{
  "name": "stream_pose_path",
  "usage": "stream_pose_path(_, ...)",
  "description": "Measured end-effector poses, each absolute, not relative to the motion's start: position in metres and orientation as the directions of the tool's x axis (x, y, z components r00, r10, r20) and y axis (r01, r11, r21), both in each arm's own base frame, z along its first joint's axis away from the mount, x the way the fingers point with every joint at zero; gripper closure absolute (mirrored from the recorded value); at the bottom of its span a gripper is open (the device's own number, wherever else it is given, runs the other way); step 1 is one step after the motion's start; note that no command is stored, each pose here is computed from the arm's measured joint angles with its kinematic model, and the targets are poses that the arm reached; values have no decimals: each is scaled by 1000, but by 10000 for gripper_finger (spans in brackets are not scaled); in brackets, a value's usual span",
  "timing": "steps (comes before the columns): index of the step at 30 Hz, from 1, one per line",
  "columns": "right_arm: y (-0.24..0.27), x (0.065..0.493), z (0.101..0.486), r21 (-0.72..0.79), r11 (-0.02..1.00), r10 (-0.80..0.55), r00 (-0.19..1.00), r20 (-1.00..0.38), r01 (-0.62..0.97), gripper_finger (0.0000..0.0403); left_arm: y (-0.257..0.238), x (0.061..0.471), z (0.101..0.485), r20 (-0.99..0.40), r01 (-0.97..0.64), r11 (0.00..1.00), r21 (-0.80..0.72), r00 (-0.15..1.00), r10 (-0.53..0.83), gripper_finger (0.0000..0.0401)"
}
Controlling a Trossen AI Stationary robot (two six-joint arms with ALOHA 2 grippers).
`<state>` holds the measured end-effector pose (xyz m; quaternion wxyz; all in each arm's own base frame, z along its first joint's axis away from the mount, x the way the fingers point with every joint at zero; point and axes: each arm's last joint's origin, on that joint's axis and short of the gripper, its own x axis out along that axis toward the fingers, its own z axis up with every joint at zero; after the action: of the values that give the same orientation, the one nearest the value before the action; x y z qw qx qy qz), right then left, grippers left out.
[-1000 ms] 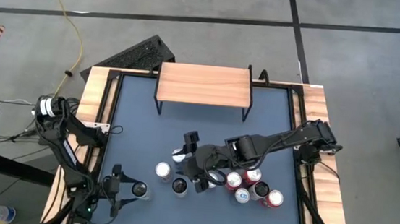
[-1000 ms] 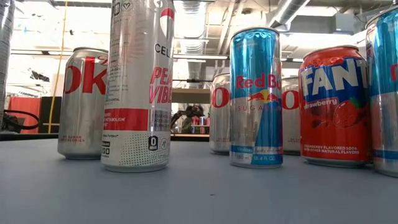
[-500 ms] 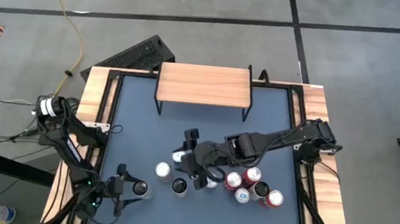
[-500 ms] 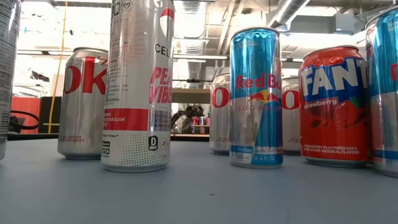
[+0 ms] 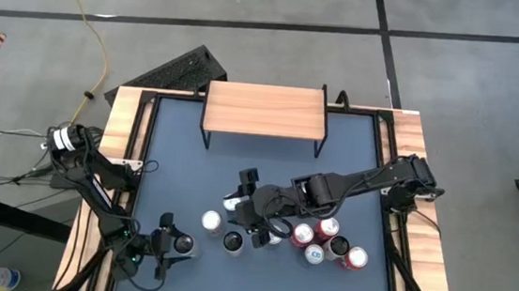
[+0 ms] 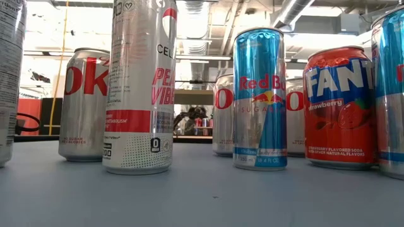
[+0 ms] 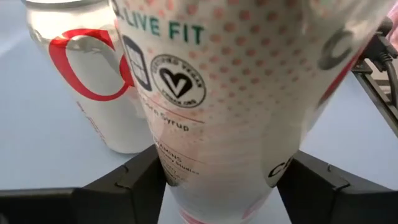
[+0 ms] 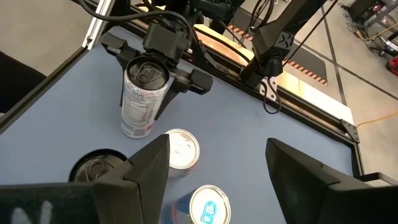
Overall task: Place canned beverage on shelf
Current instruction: Put the bottom left black soda on the shelf
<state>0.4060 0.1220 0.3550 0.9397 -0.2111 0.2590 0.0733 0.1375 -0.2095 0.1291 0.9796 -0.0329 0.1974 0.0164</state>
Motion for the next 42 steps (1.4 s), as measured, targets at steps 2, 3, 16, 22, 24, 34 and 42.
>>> stream_pose_path(2,122,406,355,-352,904,28,855,-518,-244,149,-210,138,129,-383,-48,997,-60,923,22,167)
stream_pose_path(3,122,406,355,-351,904,28,855,-518,-243,149,-210,138,130,-378,-56,996,-67,925,26,167)
stream_pose_path(16,129,401,351,-370,894,7,831,-556,-255,149,-219,150,149,-282,-168,969,-178,953,114,159)
stream_pose_path(22,126,397,355,-414,880,-41,833,-552,-231,149,-226,154,163,-274,-175,961,-215,955,112,157)
stream_pose_path(24,124,392,363,-428,878,-55,843,-535,-215,149,-227,155,170,-277,-185,955,-230,954,118,157)
stream_pose_path(34,107,350,408,-467,878,-144,871,-470,-106,149,-227,159,230,-275,-214,957,-197,949,156,156)
stream_pose_path(42,87,325,432,-476,878,-195,874,-446,-47,149,-194,176,269,-267,-324,946,-3,912,311,156)
